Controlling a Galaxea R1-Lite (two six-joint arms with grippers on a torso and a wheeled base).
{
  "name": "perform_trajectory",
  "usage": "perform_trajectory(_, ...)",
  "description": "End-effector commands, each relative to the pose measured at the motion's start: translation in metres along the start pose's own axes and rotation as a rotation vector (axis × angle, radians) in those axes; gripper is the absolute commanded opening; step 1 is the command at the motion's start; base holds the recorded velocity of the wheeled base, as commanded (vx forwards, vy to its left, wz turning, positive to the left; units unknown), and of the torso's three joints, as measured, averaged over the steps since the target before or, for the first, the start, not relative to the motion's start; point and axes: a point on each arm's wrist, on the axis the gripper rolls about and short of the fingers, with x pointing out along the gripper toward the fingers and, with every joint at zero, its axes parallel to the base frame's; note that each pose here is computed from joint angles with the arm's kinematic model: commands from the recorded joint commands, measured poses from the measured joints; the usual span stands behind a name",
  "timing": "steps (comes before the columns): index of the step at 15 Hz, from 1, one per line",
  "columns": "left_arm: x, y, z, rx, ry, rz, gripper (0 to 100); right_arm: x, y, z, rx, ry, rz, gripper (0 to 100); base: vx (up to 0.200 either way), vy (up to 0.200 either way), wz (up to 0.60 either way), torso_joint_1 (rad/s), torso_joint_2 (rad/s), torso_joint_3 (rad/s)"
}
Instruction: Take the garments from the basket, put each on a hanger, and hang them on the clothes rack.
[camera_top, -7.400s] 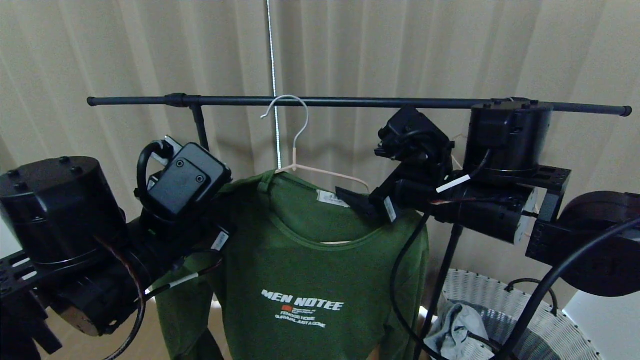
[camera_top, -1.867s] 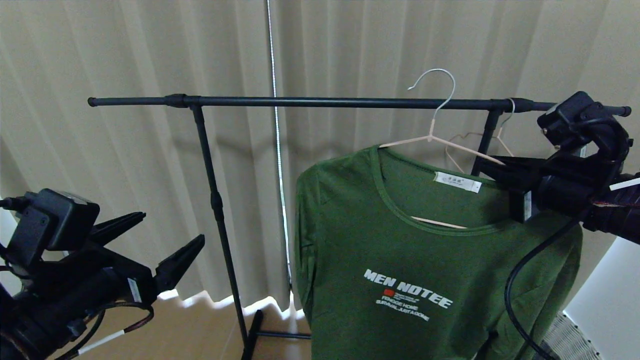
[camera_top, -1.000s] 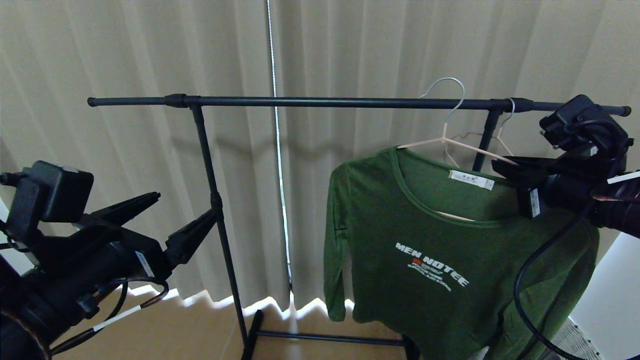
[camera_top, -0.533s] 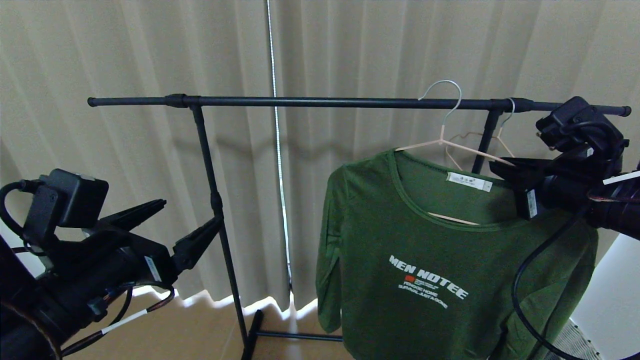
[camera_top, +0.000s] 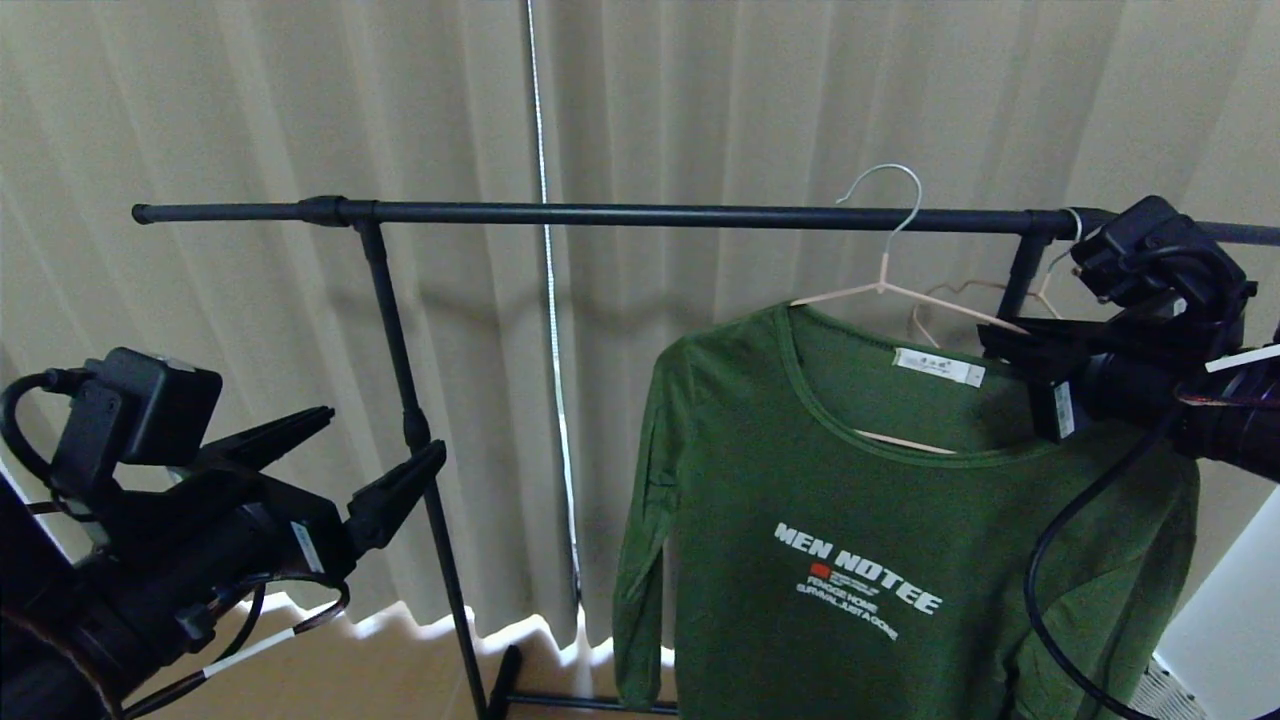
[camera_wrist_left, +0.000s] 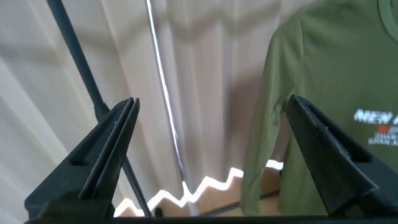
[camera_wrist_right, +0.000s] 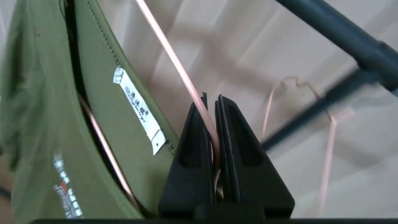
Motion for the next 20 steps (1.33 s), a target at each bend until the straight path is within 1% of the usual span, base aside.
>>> perform_trajectory(1,0.0,0.0,0.0,0.0,0.001,-0.001,100,0.001,0.0,-0.001,-0.001,0.003,0.002,0,0.2,0.0,0.0,-0.002,0.0,-0.002)
perform_trajectory(3,-0.001,0.0,-0.001,0.004,0.004,-0.003,100,0.001,0.001,-0.001,-0.001,0.004,0.003,0,0.2,0.0,0.0,-0.005,0.0,0.005)
perform_trajectory(5,-0.002,-0.001,-0.002,0.008,-0.008,-0.007,100,0.001,0.001,-0.001,-0.001,0.007,0.0,0,0.0,0.0,0.0,0.0,0.0,0.0)
perform_trajectory(7,-0.004,-0.001,-0.002,0.006,-0.037,-0.006,100,0.006,0.001,-0.005,-0.002,0.044,-0.051,0,0.0,0.0,0.0,0.0,0.0,0.0)
perform_trajectory(8,-0.003,-0.001,-0.002,0.006,-0.037,-0.006,100,0.008,0.001,-0.006,-0.001,0.056,-0.074,0,0.0,0.0,0.0,0.0,0.0,0.0)
perform_trajectory(10,-0.003,-0.001,-0.003,0.008,-0.033,-0.006,100,0.009,0.0,-0.006,-0.002,0.071,-0.103,0,0.0,0.0,0.0,0.0,0.0,0.0)
perform_trajectory(14,-0.002,-0.001,-0.004,0.007,-0.028,-0.005,100,0.019,0.001,-0.008,-0.003,0.091,-0.119,0,0.0,0.0,0.0,0.0,0.0,0.0)
perform_trajectory(18,0.005,-0.002,-0.012,0.011,0.018,-0.009,100,0.044,0.001,-0.012,-0.007,0.14,-0.156,0,0.0,0.0,0.0,0.0,0.0,0.0)
perform_trajectory(20,0.007,-0.002,-0.015,0.011,0.03,-0.009,100,0.048,0.002,-0.012,-0.006,0.141,-0.154,0,0.0,0.0,0.0,0.0,0.0,0.0)
